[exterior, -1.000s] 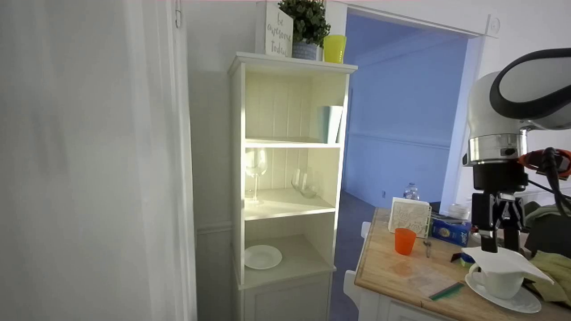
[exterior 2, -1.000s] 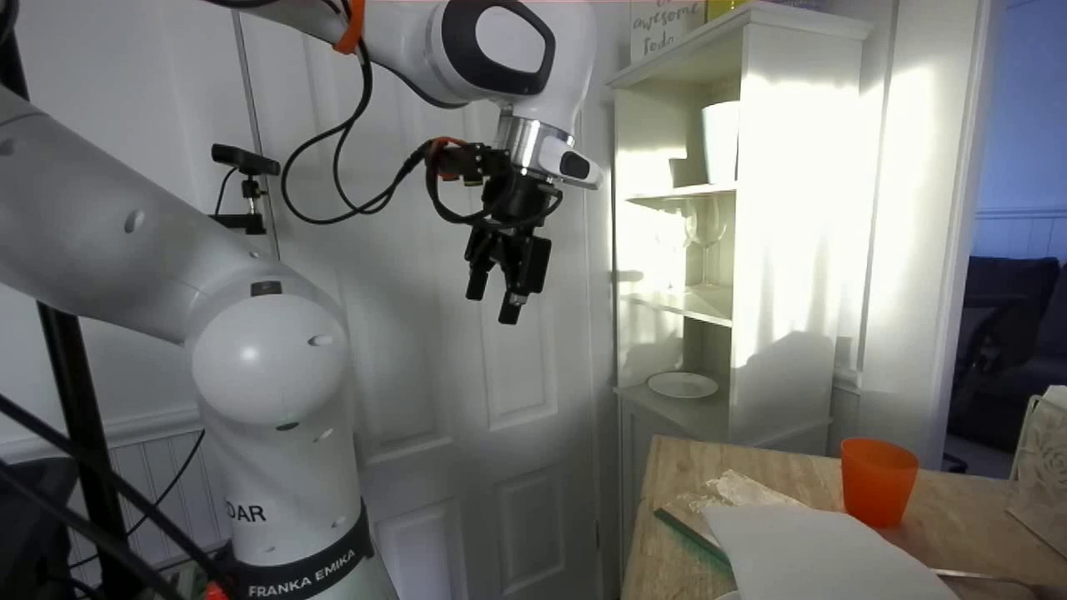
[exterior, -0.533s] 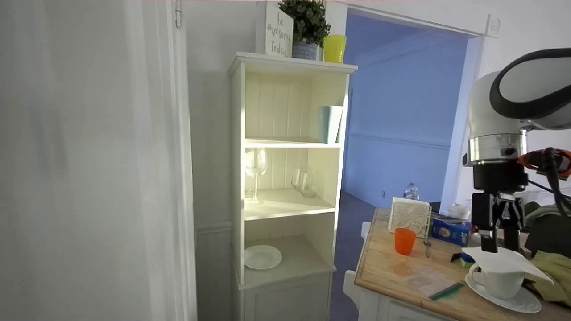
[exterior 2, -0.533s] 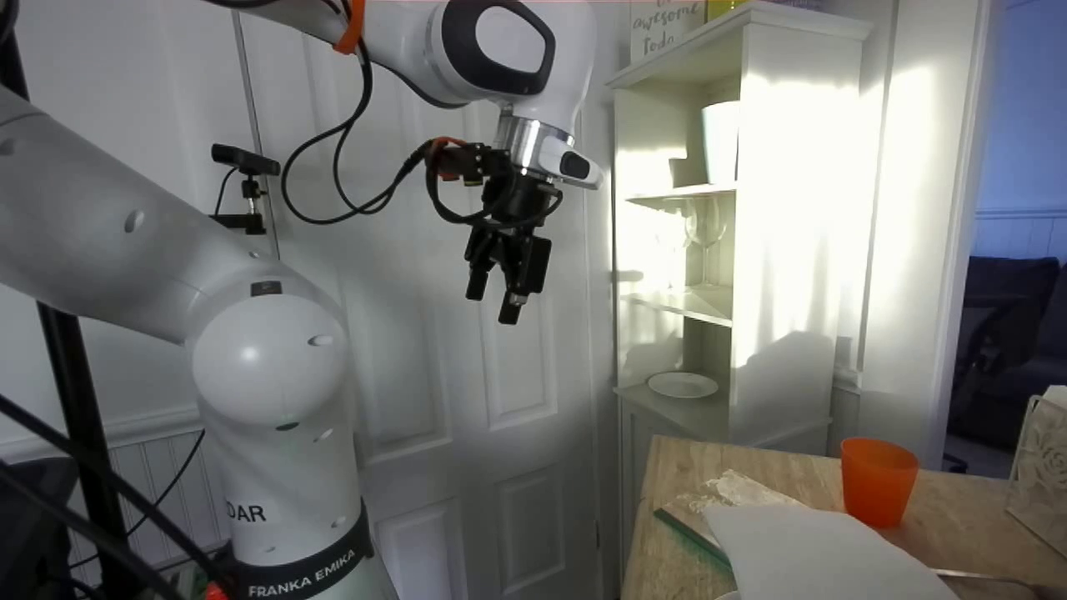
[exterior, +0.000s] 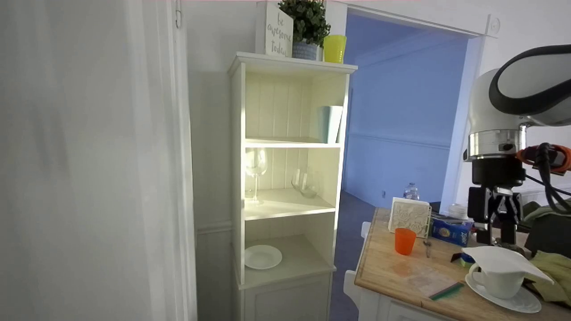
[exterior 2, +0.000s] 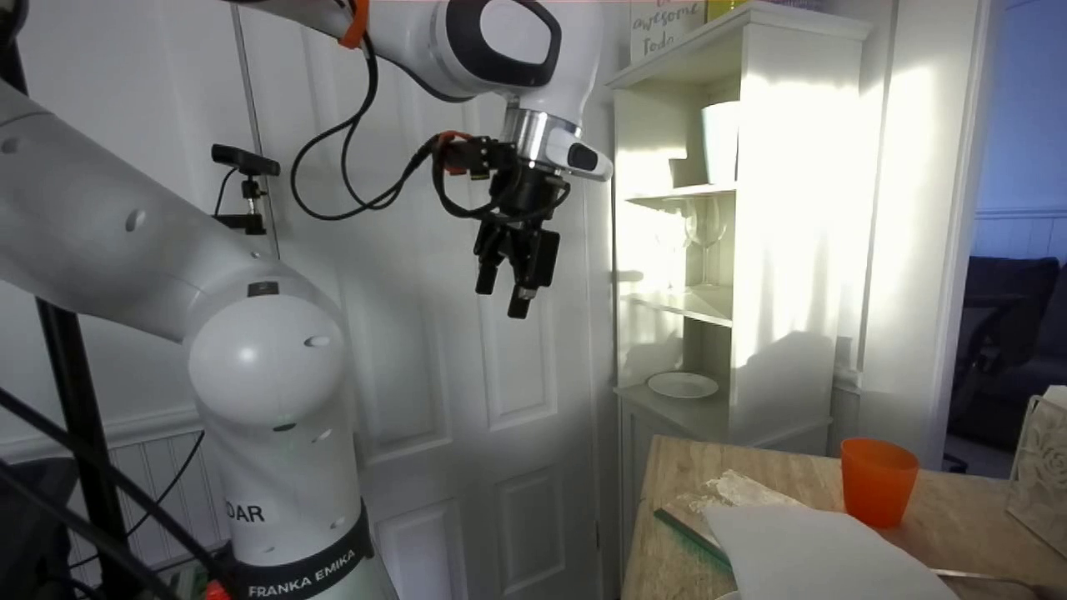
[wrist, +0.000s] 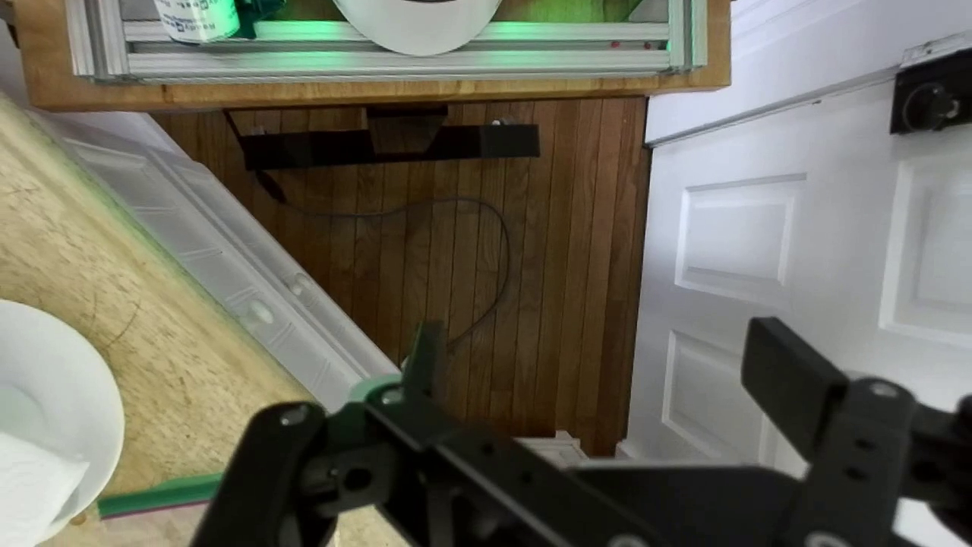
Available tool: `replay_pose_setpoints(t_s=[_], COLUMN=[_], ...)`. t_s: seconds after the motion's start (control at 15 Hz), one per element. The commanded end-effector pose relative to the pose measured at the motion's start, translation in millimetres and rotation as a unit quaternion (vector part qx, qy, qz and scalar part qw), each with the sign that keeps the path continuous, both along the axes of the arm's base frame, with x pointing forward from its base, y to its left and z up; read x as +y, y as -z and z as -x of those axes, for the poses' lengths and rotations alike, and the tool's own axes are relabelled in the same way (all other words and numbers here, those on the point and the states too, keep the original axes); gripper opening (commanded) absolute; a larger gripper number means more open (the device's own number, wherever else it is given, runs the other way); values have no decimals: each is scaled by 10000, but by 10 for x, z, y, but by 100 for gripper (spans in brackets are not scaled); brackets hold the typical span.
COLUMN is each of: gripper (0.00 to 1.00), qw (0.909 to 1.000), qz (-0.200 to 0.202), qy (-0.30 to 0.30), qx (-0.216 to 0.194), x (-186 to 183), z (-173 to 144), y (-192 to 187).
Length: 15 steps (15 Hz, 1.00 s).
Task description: Pick up the spoon and place it in the orange cup
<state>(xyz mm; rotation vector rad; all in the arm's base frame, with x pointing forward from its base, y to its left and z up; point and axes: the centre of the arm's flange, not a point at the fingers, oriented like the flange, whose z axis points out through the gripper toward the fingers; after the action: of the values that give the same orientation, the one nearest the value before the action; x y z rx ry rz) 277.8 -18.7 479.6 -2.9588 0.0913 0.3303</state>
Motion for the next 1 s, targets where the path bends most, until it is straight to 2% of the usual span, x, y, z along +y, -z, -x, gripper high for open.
replay_pose_setpoints(t_s=[0.0, 0.27, 0.4, 0.53, 0.93], gripper=[100, 100, 100, 100, 100], qw=[9973, 9840, 9752, 9640, 9283], qz=[-207, -361, -282, -202, 5], qy=[681, 1660, 2108, 2574, 3642], qx=[-172, -541, -611, -637, -757], x=[-468, -1190, -1518, -1751, -2231], z=[-396, -747, -922, -1097, -1905], y=[-433, -830, -797, -573, 363])
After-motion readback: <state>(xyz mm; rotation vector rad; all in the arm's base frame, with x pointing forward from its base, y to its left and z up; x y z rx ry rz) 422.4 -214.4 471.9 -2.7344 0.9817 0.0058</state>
